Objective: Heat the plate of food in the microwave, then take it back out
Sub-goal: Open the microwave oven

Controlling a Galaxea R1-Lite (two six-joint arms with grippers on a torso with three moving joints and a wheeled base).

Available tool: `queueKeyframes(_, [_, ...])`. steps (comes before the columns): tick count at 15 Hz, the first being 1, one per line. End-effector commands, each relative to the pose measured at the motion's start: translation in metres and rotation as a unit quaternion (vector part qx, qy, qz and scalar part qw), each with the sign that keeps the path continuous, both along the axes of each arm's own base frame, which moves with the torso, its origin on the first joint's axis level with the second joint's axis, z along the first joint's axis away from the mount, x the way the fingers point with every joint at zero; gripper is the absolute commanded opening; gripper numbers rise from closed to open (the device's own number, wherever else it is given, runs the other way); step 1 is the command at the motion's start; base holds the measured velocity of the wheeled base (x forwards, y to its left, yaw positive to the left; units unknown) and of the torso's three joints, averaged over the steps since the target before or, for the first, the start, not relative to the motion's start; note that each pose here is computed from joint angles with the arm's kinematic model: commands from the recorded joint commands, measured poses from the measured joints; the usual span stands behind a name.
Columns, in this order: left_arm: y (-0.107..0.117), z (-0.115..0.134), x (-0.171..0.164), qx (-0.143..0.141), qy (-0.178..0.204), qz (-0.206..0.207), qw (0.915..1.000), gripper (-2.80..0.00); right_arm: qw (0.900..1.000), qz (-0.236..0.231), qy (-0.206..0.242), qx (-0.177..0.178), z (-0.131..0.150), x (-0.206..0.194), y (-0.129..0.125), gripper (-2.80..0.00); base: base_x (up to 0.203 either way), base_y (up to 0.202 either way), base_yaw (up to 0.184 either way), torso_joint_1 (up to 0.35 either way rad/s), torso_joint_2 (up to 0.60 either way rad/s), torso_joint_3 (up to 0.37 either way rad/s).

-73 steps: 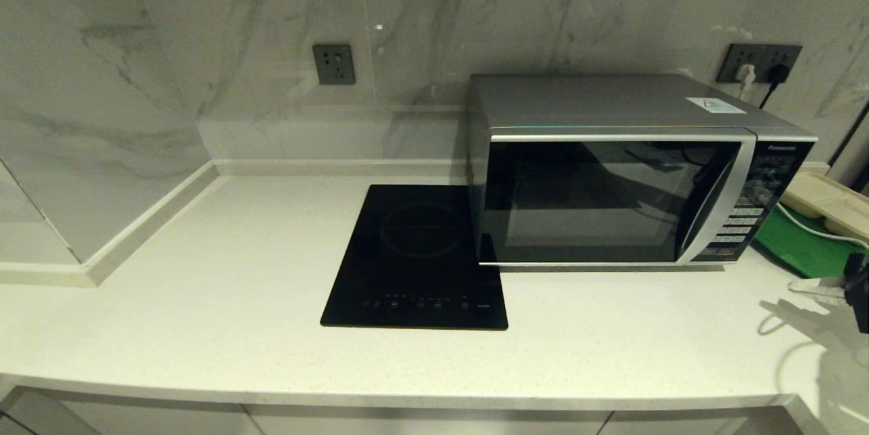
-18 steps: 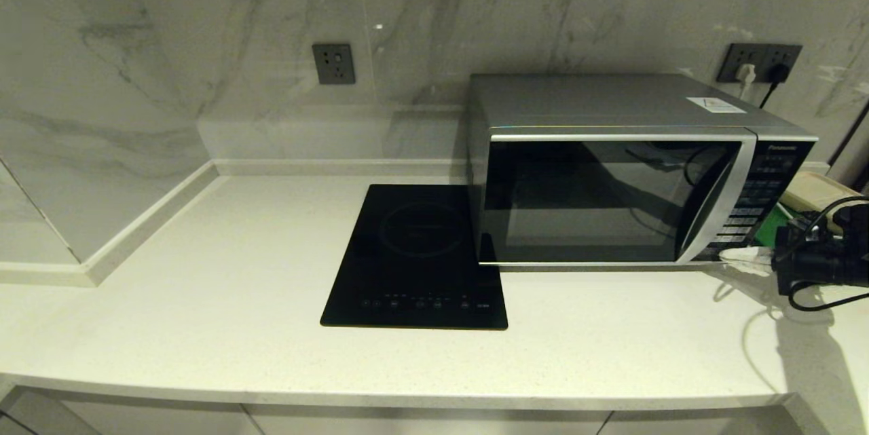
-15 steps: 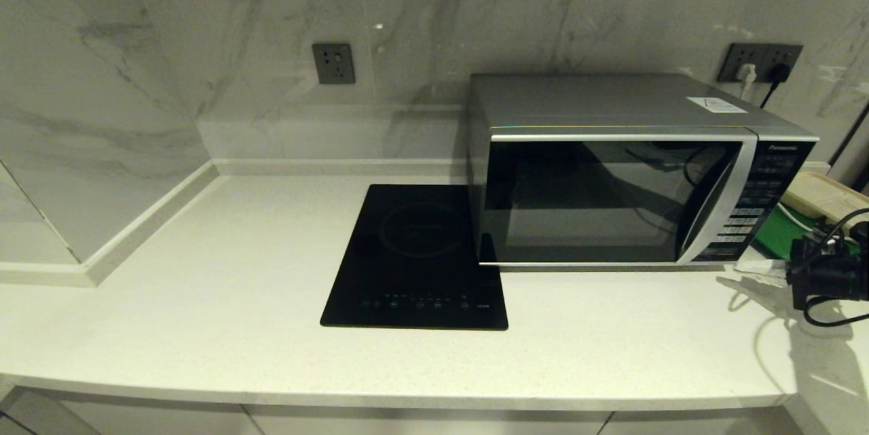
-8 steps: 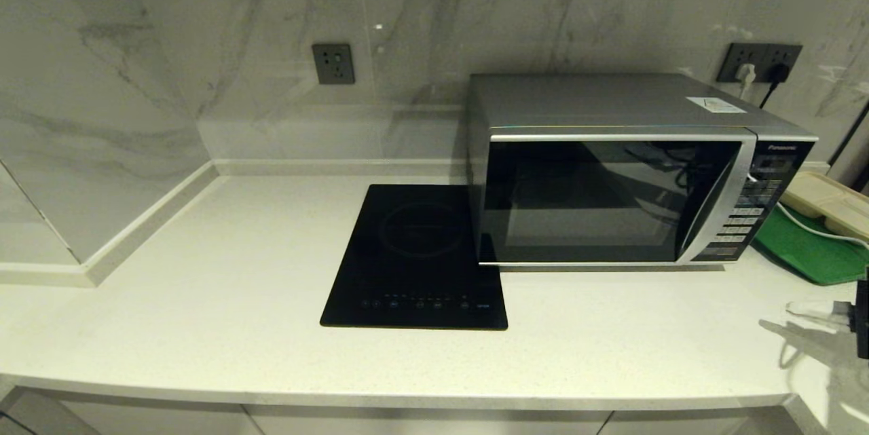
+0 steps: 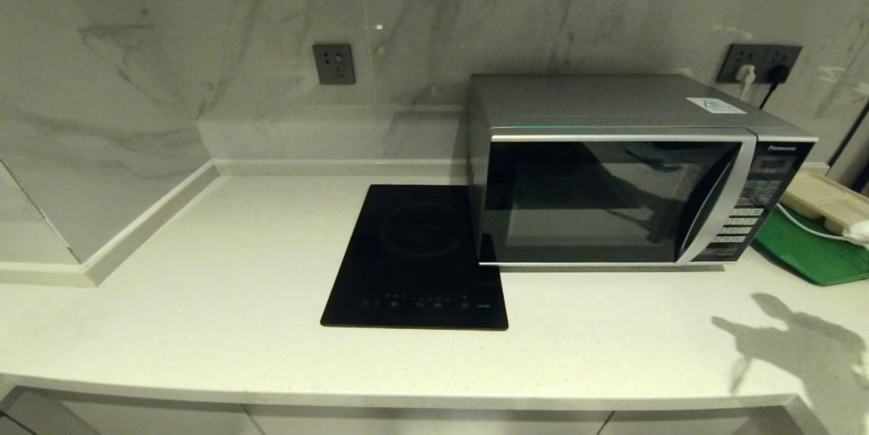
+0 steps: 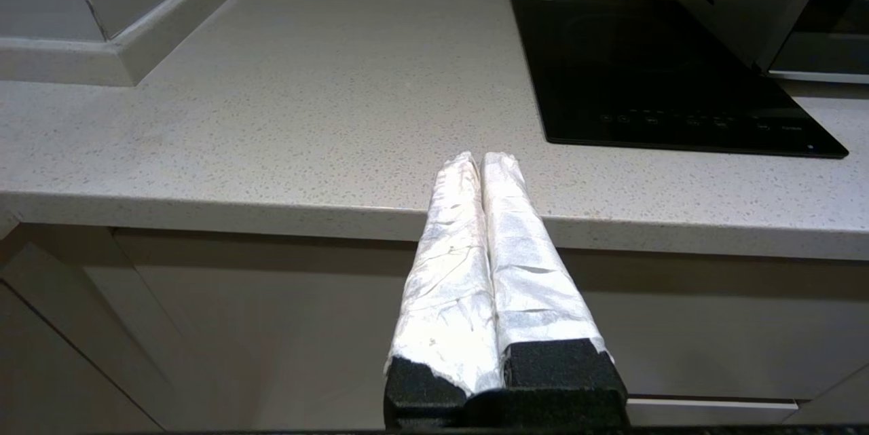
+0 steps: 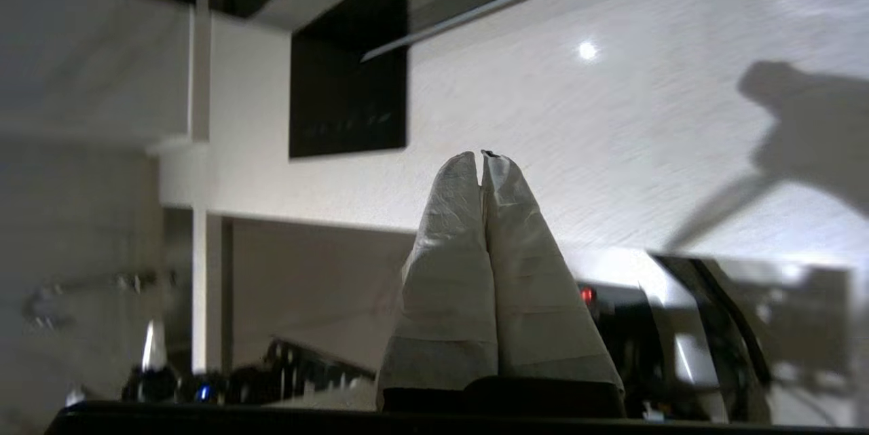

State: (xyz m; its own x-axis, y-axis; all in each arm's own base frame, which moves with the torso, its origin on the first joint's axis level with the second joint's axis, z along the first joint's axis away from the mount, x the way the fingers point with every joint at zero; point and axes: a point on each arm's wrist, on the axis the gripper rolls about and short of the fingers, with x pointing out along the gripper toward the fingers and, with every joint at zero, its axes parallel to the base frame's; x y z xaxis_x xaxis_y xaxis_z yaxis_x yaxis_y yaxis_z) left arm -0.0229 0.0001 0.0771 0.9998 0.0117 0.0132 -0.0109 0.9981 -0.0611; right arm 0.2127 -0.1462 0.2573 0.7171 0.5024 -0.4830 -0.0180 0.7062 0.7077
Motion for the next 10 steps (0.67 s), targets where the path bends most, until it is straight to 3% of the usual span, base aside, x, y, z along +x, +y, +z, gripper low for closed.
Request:
queueKeyframes(1, [0.0, 0.0, 0.0, 0.0, 0.0, 0.0, 1.0, -2.8, 0.998, 0.036, -0.033, -0.047, 0.063, -0.036, 0.062, -2.8, 0.0, 0.0, 0.0, 0.0, 0.0, 0.0])
queueKeyframes(6, [0.0, 0.0, 0.0, 0.0, 0.0, 0.0, 1.0, -2.8, 0.982, 0.098, -0.119, -0.111, 0.142, -0.125, 0.148, -2.8, 0.0, 0.0, 0.0, 0.0, 0.0, 0.0])
queueKeyframes(8, [0.0, 0.0, 0.0, 0.0, 0.0, 0.0, 1.0, -2.8, 0.974, 0.113, -0.151, -0.124, 0.149, -0.191, 0.159, -2.8, 0.0, 0.0, 0.0, 0.0, 0.0, 0.0])
queueKeyframes(10, [0.0, 0.0, 0.0, 0.0, 0.0, 0.0, 1.0, -2.8, 0.975, 0.094, -0.141, -0.143, 0.136, -0.245, 0.158, -2.8, 0.0, 0.0, 0.0, 0.0, 0.0, 0.0])
